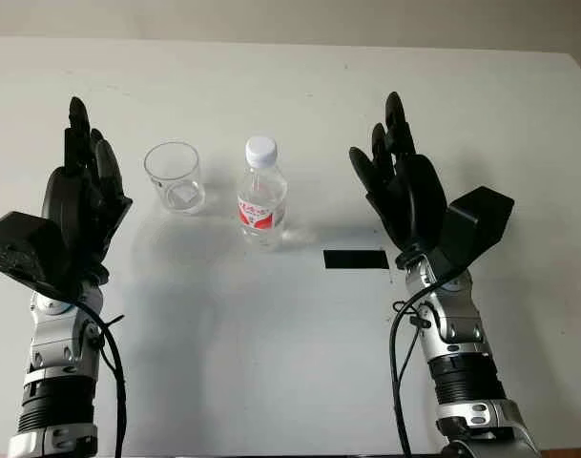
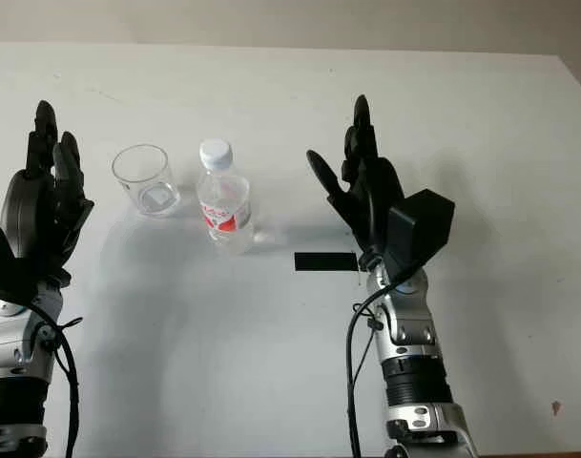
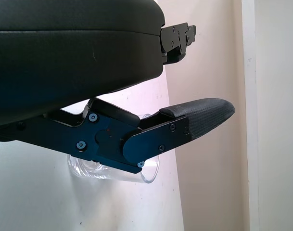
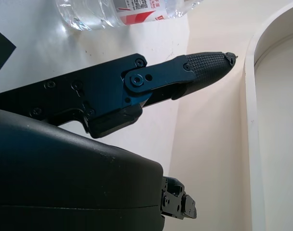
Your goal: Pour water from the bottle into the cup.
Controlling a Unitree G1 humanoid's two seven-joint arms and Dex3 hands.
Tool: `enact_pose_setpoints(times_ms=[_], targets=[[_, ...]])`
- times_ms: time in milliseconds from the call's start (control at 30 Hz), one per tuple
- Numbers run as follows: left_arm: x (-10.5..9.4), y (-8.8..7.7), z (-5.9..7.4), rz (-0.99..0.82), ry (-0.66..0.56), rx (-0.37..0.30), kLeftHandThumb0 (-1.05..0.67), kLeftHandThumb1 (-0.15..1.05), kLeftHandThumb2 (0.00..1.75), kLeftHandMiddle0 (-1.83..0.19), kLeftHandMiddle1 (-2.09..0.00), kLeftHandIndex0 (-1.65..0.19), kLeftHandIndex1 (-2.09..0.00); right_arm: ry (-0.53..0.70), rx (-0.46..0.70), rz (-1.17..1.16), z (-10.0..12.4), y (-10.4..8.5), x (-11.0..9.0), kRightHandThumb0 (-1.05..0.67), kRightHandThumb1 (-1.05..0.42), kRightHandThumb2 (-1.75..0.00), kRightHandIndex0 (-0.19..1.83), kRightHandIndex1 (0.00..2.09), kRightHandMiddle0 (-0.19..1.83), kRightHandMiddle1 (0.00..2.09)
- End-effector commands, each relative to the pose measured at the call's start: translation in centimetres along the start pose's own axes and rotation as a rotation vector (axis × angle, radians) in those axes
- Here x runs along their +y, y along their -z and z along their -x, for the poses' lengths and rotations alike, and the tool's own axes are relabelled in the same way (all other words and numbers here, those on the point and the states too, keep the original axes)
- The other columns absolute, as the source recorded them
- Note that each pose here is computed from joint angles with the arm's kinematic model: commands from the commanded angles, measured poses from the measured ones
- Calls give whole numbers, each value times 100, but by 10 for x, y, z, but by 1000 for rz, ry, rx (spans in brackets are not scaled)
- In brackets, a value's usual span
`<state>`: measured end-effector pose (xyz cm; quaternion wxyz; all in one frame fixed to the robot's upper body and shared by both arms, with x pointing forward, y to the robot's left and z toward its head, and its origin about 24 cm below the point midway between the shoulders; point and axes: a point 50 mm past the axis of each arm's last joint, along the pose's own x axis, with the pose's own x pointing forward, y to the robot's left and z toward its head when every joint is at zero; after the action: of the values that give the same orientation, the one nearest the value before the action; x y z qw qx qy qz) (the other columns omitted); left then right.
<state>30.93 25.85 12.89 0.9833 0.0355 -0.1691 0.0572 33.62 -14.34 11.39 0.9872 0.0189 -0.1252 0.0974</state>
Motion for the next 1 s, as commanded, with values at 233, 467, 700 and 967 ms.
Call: enact_pose_setpoints(times_ms=[233,467,700,967], targets=[[-4,1,1,11,16,4,-76,105,75,19,0,19,0,-33,12,7,6,3,-3,-83,-104,-11,-19,0,-19,0],[-4,2,1,5,6,4,-76,105,74,19,0,19,0,-198,-9,120,8,-4,7,-98,-97,-5,-19,0,-19,0],[-4,2,0,8,-10,1,-75,105,77,19,0,19,0,-446,-7,175,14,-13,38,-98,-83,-2,-19,0,-19,0],[0,1,1,9,-24,-19,-75,105,76,19,0,19,0,-533,39,204,8,2,58,-99,-82,-5,-19,0,-19,0]])
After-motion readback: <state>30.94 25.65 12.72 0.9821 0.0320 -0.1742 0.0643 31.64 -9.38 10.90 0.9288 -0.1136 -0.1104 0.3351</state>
